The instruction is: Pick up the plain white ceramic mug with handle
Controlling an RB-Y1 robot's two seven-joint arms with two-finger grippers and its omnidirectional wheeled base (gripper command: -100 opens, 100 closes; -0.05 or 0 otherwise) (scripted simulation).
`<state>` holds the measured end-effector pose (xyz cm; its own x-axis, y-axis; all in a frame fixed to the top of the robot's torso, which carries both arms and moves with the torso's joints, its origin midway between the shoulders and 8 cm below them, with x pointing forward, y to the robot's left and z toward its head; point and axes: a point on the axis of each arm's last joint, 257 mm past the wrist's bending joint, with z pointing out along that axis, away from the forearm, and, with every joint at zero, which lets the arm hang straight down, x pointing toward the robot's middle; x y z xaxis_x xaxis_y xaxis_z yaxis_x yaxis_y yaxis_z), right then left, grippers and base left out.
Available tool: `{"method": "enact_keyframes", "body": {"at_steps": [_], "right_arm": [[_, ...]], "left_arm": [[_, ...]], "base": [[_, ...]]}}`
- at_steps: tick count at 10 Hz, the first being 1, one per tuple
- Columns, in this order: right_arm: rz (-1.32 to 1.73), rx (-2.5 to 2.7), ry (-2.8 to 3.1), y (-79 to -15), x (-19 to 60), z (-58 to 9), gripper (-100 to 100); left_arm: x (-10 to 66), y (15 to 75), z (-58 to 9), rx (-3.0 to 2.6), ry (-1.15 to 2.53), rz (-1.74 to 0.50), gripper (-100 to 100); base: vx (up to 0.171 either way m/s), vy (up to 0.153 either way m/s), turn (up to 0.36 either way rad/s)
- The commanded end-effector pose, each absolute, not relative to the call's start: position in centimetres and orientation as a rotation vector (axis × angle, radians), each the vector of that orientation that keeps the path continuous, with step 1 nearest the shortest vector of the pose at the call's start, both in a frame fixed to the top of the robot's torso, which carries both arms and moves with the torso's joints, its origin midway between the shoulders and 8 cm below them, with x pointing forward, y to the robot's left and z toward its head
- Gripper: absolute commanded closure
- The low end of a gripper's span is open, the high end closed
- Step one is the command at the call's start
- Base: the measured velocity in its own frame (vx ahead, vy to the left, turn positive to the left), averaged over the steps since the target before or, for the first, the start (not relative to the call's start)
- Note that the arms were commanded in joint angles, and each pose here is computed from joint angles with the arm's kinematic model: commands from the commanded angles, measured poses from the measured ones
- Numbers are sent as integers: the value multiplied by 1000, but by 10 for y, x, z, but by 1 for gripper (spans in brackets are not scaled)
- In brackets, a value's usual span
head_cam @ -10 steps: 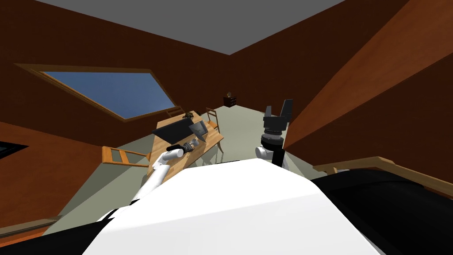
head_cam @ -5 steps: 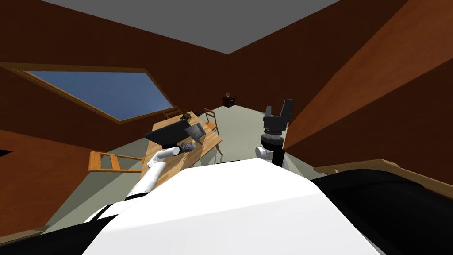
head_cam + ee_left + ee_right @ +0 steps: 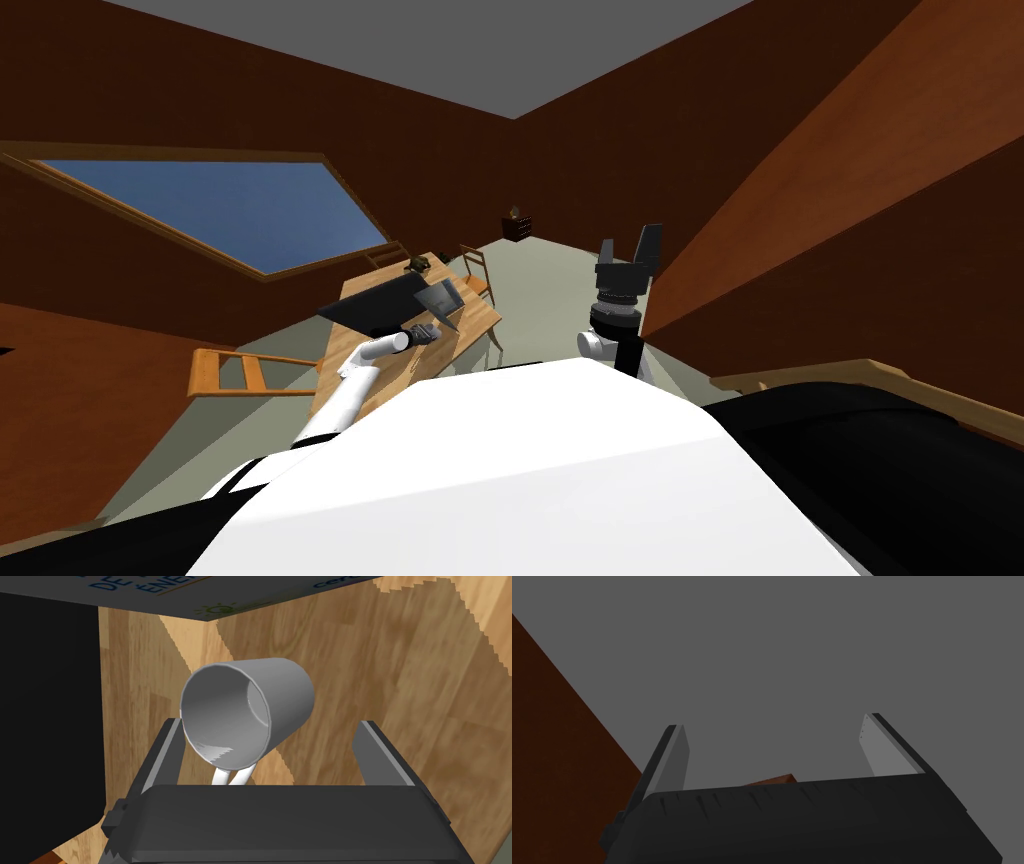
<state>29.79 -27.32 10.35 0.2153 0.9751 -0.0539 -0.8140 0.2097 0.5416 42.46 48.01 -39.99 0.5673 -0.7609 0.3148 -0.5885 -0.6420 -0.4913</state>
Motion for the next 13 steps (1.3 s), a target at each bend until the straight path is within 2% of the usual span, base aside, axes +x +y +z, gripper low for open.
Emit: {"method": "enact_keyframes", "body": {"at_steps": [1,5,7,9,11,13], "right_arm": [[1298,446,431,-273,298,103,0],[1298,446,430,-273,298,103,0],[1298,446,430,-273,298,103,0],[1298,446,430,-273,298,104,0],[1298,446,430,-273,298,104,0],[1298,446,431,-273,298,103,0]], "left_arm": [[425,480,-400,-2472,1104,-729,100],[425,480,-400,-2472,1104,-729,100],[429,483,-394,-2463,1113,-716,-100],[425,487,-398,-2470,1125,-683,-100],[413,498,-405,-2499,1126,-625,-100],[401,508,-411,-2537,1108,-579,-100]], "base": [[0,0,0],[0,0,0],[-65,19,25],[-181,84,-38],[-169,84,-227],[-56,78,-255]]}}
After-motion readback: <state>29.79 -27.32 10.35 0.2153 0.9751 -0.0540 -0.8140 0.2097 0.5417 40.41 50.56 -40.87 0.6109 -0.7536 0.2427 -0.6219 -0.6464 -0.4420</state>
